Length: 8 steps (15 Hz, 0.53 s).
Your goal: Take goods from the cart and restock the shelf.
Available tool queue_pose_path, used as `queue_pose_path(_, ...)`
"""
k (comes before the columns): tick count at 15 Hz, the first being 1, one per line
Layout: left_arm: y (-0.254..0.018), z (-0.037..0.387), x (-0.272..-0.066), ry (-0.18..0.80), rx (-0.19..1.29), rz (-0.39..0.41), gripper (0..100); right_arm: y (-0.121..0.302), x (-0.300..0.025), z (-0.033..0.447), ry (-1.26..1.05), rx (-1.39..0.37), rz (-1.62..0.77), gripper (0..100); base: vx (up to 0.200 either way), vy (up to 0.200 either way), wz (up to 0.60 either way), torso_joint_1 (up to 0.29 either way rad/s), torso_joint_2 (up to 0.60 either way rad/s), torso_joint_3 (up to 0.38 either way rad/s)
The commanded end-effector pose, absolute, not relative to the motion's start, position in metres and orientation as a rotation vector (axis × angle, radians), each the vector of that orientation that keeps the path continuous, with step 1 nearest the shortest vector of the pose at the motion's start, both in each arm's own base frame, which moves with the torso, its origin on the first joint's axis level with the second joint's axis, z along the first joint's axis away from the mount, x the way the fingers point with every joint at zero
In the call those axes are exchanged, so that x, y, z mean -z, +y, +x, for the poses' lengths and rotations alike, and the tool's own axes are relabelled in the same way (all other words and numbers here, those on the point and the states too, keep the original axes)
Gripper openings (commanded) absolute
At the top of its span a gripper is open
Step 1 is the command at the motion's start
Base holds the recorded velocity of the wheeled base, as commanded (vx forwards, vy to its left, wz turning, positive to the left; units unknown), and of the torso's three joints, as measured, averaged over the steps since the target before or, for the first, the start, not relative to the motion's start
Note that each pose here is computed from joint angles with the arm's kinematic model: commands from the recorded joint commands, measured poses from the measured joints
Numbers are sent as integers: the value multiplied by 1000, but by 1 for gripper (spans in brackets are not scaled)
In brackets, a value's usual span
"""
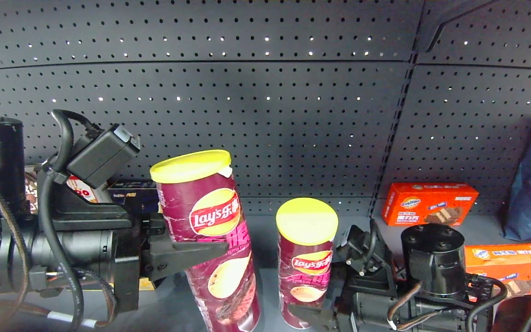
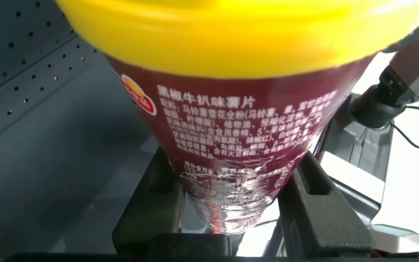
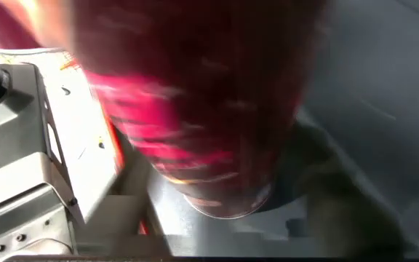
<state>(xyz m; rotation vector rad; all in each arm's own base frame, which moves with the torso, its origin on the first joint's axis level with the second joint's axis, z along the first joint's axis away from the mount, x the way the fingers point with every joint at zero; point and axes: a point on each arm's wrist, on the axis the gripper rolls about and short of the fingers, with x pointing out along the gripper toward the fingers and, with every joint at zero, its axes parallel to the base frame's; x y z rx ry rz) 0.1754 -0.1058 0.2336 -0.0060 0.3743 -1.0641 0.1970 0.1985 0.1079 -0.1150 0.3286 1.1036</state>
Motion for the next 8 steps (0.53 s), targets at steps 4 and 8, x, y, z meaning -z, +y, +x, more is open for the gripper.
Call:
queue_pose_path(4,-106,175,-233,374,1068,-7,0,180,-118,180,304,-1095,-112,100,0,0,0,0,0,0)
queue_pose_path(8,-106,175,-233,372,1069,-6,0,139,-147,136,170,-1101,-84,100,0,0,0,0,0,0)
